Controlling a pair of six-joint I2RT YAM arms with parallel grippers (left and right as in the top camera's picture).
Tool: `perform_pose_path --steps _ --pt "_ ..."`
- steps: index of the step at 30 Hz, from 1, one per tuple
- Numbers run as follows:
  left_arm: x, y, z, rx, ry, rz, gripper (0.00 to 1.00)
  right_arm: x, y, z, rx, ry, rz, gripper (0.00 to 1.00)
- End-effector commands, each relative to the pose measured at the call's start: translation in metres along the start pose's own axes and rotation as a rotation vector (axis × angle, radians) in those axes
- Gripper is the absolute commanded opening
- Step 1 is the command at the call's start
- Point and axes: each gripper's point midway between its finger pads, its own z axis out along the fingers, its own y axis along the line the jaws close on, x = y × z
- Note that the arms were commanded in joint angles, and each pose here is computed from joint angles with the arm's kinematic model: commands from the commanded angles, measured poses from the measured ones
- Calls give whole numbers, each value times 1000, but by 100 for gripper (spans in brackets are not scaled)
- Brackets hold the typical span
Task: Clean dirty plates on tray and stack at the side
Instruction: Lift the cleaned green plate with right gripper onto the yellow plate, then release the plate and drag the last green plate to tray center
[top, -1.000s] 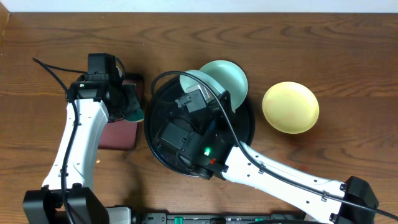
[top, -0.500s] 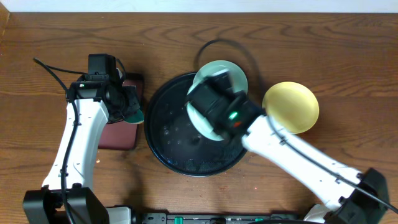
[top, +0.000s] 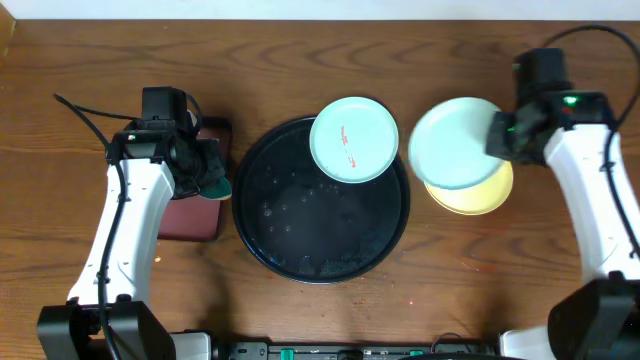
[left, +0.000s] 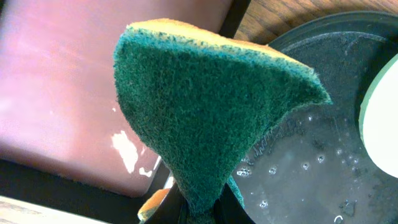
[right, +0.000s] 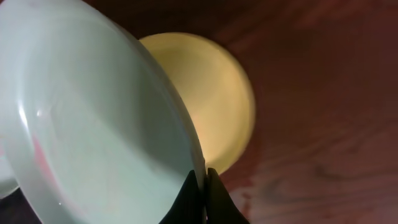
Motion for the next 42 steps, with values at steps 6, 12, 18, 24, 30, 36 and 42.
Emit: perform_pose_path --steps 6,12,18,24,30,36,42 --pt "-5 1 -4 -5 -17 14 8 17 -31 57 27 147 50 1" --pt "-5 1 -4 -5 -16 14 7 21 -37 67 59 164 50 1" --pt "-5 1 -4 -5 -17 14 7 16 -17 65 -52 156 49 35" --pt "-6 1 -4 -5 -17 14 7 -12 46 39 -345 59 -126 47" --pt "-5 1 -4 -5 -17 14 7 -42 115 13 -454 -135 -275 47" --pt "-6 1 -4 -5 -17 14 7 -65 176 11 -521 -190 -409 53" --pt "-6 1 -4 -5 -17 14 7 -73 223 47 -524 -91 -525 59"
